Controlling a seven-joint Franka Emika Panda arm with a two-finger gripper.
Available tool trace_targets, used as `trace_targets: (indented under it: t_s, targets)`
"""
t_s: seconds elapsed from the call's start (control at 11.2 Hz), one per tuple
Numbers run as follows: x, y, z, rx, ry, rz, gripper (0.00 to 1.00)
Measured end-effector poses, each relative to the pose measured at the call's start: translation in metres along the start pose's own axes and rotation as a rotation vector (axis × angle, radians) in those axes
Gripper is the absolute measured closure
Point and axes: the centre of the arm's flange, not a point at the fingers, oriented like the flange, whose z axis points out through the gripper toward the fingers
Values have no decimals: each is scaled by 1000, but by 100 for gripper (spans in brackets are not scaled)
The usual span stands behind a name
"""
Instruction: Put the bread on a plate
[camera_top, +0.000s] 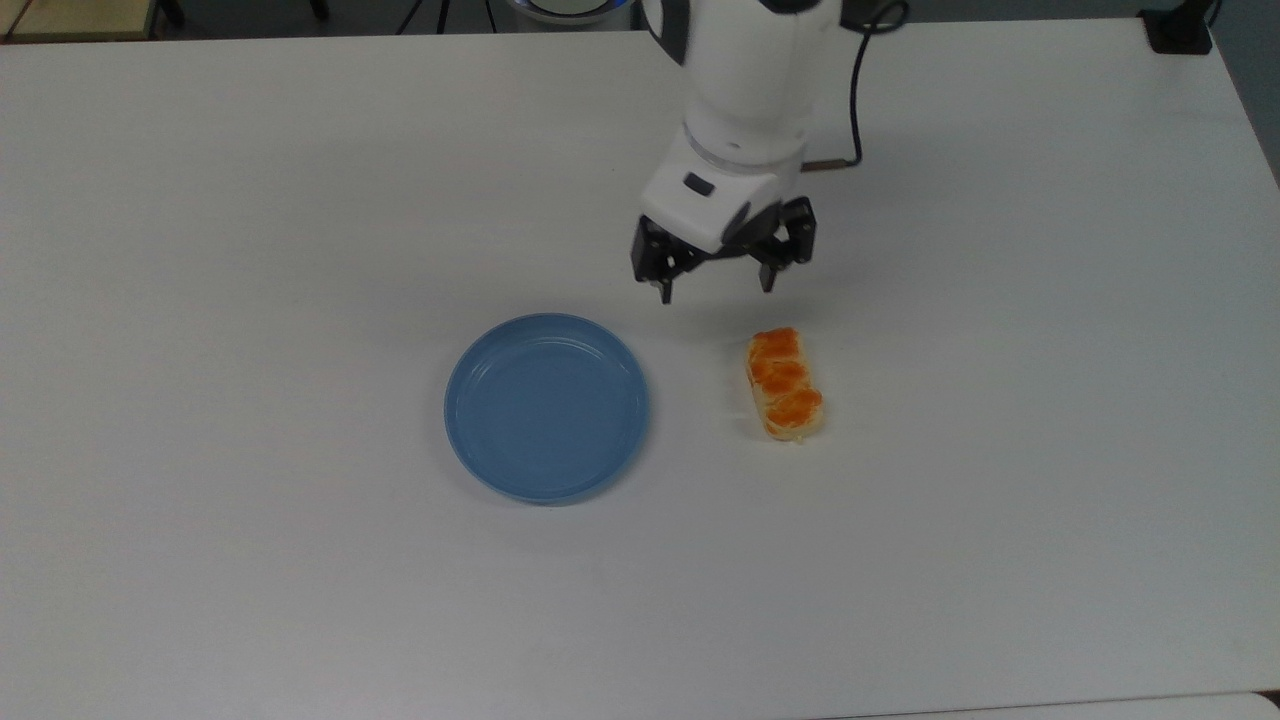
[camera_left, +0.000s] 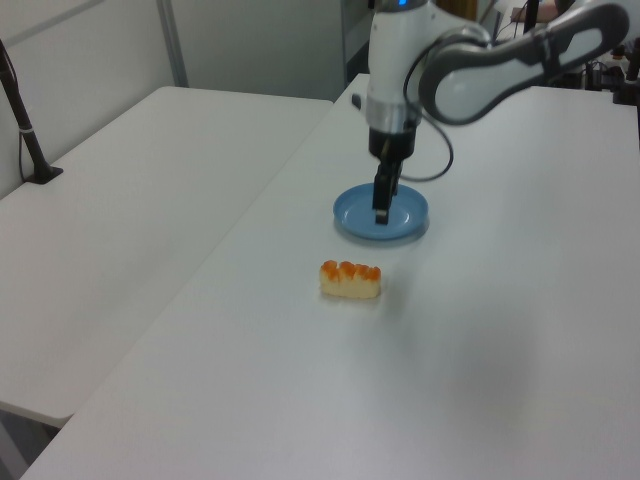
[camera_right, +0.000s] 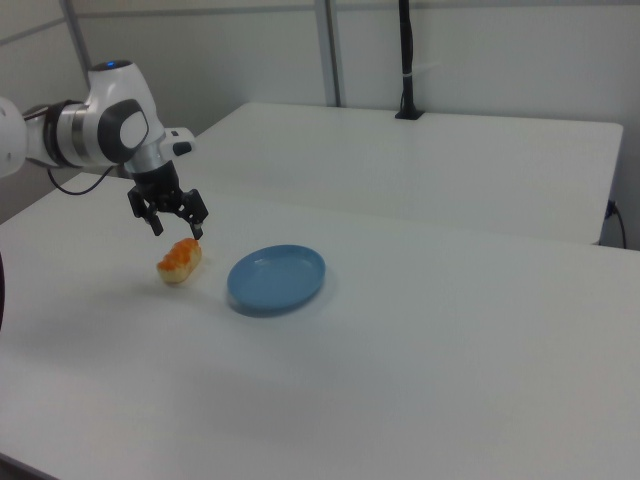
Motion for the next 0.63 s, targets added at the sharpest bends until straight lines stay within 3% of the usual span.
trace_targets:
  t_s: [0.63]
  targets:
    - [29,-78,101,-13,35,5,0]
